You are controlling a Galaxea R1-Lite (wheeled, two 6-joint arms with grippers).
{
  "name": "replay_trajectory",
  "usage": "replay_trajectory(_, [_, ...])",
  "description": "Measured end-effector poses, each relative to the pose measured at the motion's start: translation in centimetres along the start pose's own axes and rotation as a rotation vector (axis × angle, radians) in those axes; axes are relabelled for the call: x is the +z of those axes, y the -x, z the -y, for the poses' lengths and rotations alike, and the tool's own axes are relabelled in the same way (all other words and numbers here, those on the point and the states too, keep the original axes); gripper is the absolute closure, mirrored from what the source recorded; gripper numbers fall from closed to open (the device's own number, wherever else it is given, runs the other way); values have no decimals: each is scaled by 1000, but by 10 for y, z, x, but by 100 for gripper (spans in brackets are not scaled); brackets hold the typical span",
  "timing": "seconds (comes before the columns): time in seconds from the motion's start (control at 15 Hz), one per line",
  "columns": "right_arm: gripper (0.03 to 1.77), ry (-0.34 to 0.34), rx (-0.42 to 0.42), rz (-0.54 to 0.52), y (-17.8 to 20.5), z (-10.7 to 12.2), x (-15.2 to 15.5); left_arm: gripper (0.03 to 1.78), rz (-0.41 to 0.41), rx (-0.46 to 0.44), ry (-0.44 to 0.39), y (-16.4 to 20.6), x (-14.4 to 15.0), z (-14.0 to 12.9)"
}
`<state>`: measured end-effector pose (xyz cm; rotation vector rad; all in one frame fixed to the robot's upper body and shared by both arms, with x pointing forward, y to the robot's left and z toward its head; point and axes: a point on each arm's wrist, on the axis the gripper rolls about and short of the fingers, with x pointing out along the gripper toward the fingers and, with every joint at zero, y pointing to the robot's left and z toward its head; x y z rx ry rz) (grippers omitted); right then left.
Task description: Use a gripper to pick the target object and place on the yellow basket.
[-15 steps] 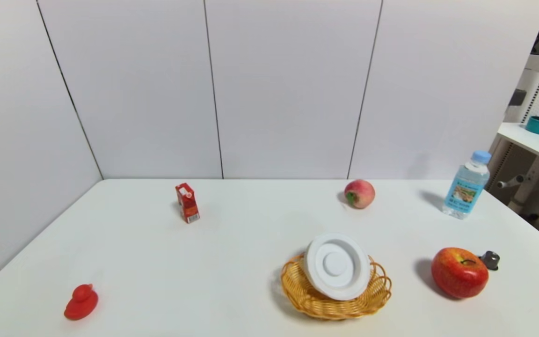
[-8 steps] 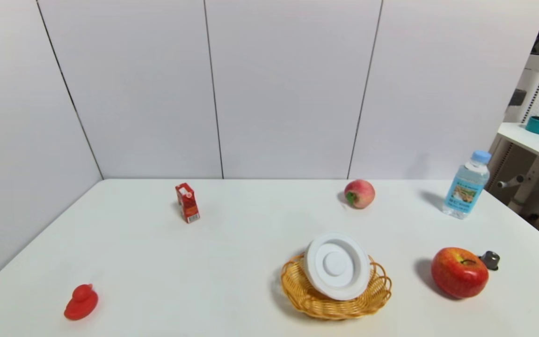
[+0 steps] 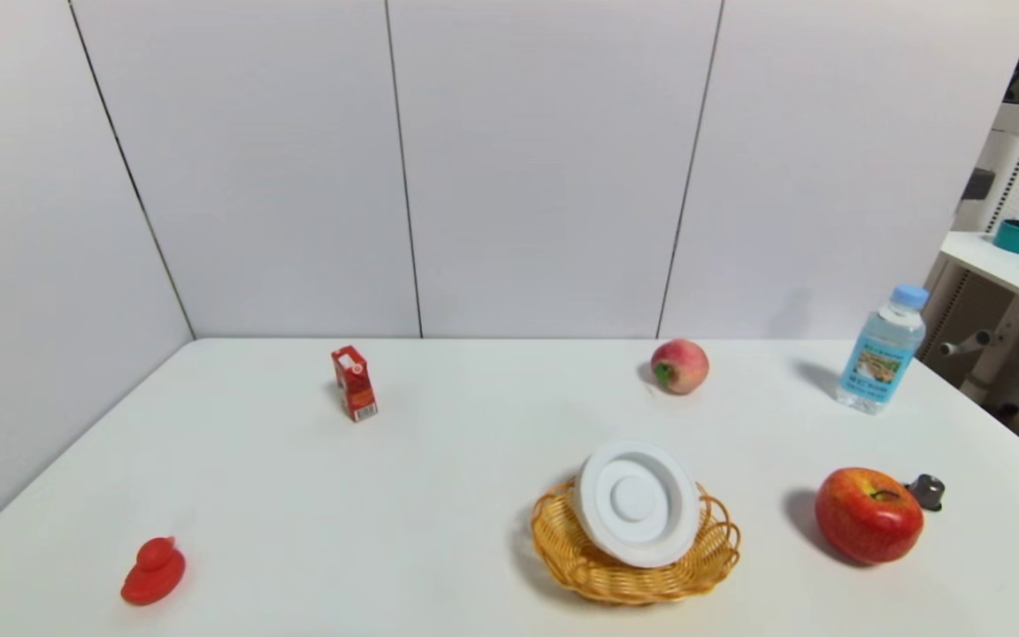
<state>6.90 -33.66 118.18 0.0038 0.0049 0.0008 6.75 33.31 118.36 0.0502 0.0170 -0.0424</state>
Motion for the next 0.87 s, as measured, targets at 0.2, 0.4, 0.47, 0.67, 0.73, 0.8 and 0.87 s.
replay_trajectory(0.2, [10,-1,1,0,0,0,0,12,0,0,0,0,0,0])
replay_trajectory(0.4, [10,4,1,1,0,0,0,12,0,0,0,0,0,0])
replay_trajectory(0.47, [10,5,1,1,0,0,0,12,0,0,0,0,0,0])
replay_trajectory(0.67, [10,-3,1,1,0,0,0,12,0,0,0,0,0,0])
replay_trajectory(0.73, [10,-2,0,0,0,0,0,12,0,0,0,0,0,0])
replay_trajectory(0.8, [10,-2,0,0,0,0,0,12,0,0,0,0,0,0])
replay_trajectory(0.87, [10,-3,0,0,0,0,0,12,0,1,0,0,0,0])
